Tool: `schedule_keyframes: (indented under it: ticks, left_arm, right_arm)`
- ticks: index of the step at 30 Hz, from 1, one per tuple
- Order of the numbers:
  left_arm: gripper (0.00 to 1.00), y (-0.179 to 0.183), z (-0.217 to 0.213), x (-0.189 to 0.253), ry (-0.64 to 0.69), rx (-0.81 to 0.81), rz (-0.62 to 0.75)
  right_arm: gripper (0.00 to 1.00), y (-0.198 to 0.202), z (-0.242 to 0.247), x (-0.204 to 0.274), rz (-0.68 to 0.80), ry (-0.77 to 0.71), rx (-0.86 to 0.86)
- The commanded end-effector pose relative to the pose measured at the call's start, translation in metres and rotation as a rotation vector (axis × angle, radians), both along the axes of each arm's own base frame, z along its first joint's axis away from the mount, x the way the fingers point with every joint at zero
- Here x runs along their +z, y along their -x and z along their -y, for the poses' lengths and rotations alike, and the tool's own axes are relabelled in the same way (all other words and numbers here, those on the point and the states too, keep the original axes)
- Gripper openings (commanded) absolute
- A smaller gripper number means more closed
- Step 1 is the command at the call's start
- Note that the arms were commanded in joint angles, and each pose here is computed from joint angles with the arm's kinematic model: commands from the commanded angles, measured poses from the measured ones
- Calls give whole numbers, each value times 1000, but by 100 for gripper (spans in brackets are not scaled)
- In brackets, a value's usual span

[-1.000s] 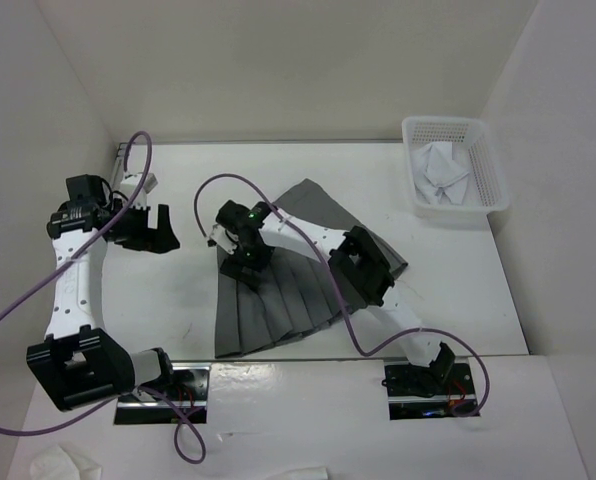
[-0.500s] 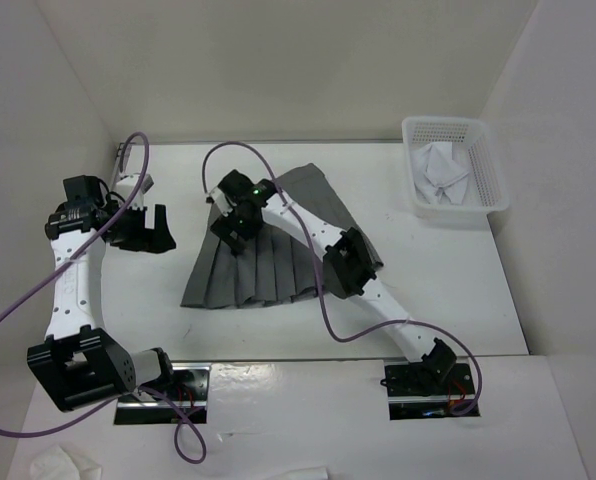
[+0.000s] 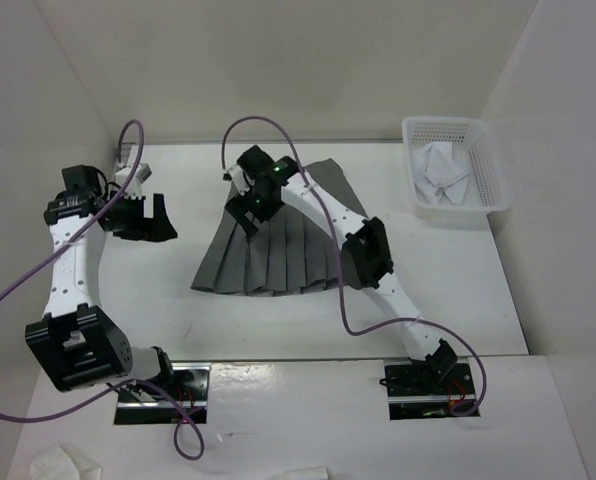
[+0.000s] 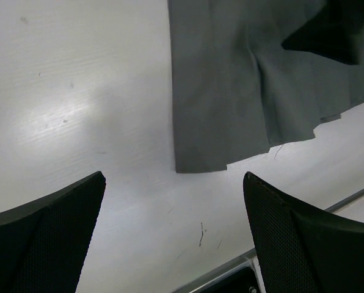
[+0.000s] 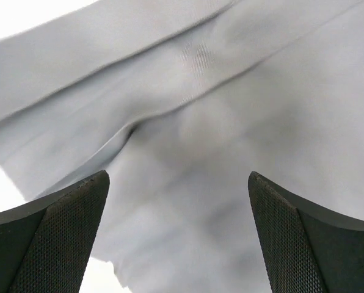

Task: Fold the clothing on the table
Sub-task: Flatten the skirt out, then fold the skirt

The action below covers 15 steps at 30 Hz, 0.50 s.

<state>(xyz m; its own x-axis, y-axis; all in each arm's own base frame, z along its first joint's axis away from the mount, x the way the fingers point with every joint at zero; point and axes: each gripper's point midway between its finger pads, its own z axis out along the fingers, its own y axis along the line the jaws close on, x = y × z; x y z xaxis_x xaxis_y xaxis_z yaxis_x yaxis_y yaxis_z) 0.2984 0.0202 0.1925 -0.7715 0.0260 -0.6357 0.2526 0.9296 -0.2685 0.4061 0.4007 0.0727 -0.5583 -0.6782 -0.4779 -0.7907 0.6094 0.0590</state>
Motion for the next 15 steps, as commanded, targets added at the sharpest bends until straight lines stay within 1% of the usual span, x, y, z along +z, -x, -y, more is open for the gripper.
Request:
schedule_keyframes:
  ticks: [1, 2, 3, 4, 5, 6, 7, 8, 9, 10, 11, 12, 13, 14, 15]
  left_arm:
    - [99, -36, 25, 13, 130, -96, 61]
    - [99, -46, 33, 18, 161, -127, 68]
    - [99, -54, 38, 14, 167, -145, 52]
    - [99, -64, 49, -3, 185, -179, -2]
    - [99, -75, 53, 0, 182, -197, 6]
    - [99, -82, 56, -14, 193, -207, -31]
    - [99, -91, 64, -15, 189, -234, -19]
    - [99, -99, 68, -17, 195, -235, -19]
    - [99, -118, 68, -22, 185, -212, -12]
    - [99, -128, 74, -24, 182, -210, -9]
    - [99, -138, 72, -27, 182, -192, -8]
    - [99, -150, 76, -41, 194, -176, -36]
    - [98, -162, 75, -35, 195, -170, -19]
    - [97, -169, 77, -39, 192, -167, -25]
    - [97, -177, 75, -54, 193, -149, -58]
  right_arm:
    - [98, -8, 28, 166, 217, -216, -10]
    - [98, -12, 41, 165, 216, -200, -22]
    - [98, -28, 68, 168, 226, -189, -68]
    - [98, -39, 82, 171, 242, -195, -100]
    - [98, -44, 101, 166, 226, -177, -134]
    - [98, -61, 130, 164, 223, -177, -192]
    - [98, -66, 144, 152, 209, -172, -218]
    - [98, -74, 159, 147, 210, -168, -249]
    - [98, -85, 183, 140, 211, -161, -299]
    - [98, -89, 192, 120, 195, -159, -315]
    - [98, -93, 205, 116, 203, -148, -343]
    - [98, -97, 214, 108, 198, -142, -361]
    - [98, -101, 229, 95, 177, -128, -391]
    - [97, -106, 233, 84, 163, -128, -399]
    - [97, -108, 239, 78, 156, -118, -404]
